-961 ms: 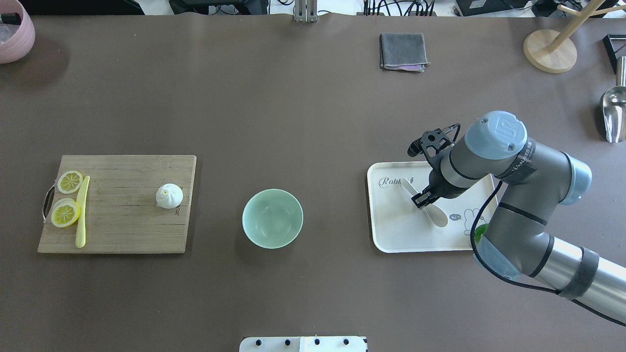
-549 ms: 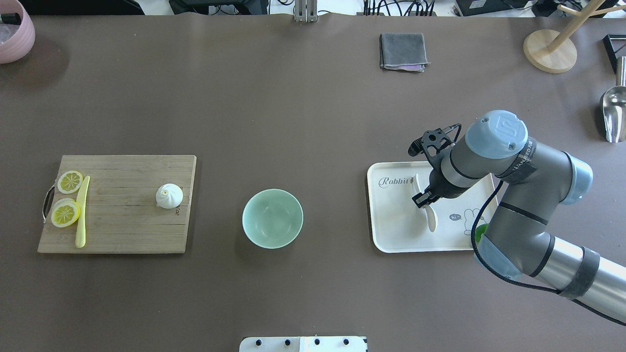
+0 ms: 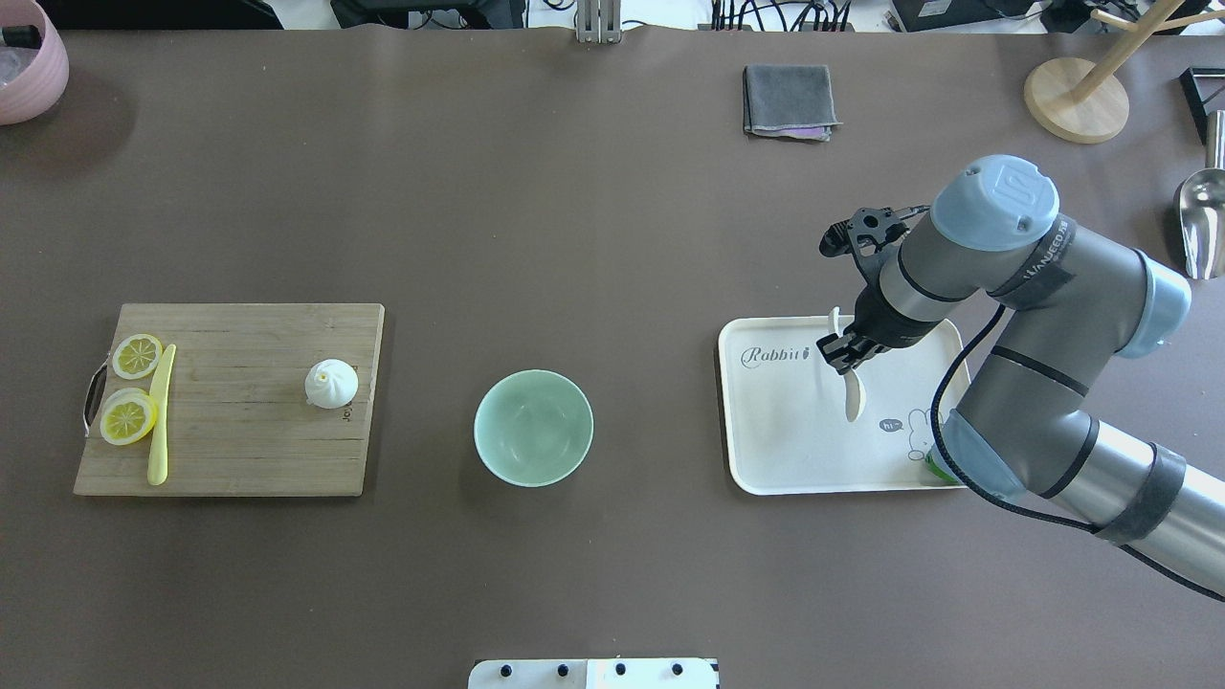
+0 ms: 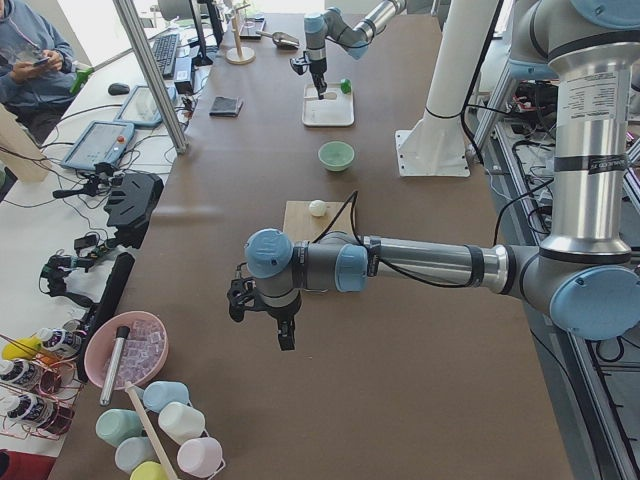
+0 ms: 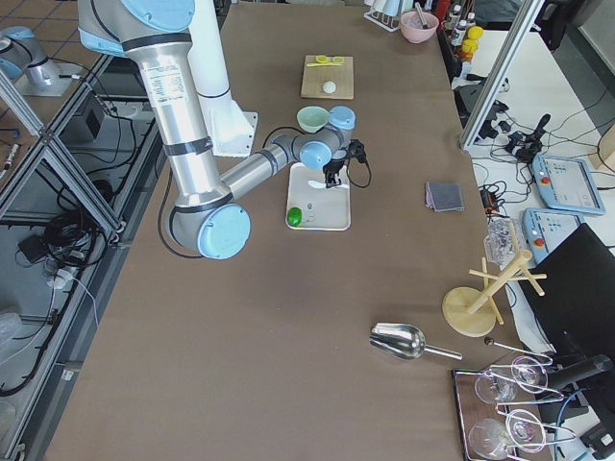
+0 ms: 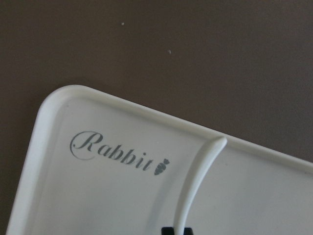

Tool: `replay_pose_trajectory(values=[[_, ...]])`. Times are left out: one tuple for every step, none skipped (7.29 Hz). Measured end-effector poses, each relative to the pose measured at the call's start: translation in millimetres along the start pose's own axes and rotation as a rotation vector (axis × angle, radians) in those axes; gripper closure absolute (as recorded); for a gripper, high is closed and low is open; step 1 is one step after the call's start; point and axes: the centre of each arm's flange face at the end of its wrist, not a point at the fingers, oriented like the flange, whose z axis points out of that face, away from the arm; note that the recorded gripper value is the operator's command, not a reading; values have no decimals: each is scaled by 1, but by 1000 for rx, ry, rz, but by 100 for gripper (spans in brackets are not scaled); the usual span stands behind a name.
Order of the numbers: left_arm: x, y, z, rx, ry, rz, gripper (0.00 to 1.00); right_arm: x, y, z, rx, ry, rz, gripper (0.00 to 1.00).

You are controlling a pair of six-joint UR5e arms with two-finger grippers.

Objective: Put spoon and bun in bowl

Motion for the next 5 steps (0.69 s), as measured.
replay_pose_trajectory(values=[[26,-9,5,-11,15,-3,2,-14,-10,-9,1,-2,107,100],[55,-15,16,-27,20,17,2,-34,-18,-18,12,-17,247,100],[83,-17,34,-42,24,50,2,-60,-24,-25,23,-39,379,100],[118,-19,53,-51,28,69,2,-90,-27,-31,26,-64,488,100],[168,-25,69,-54,25,59,2,-122,-26,-31,28,-82,593,100]])
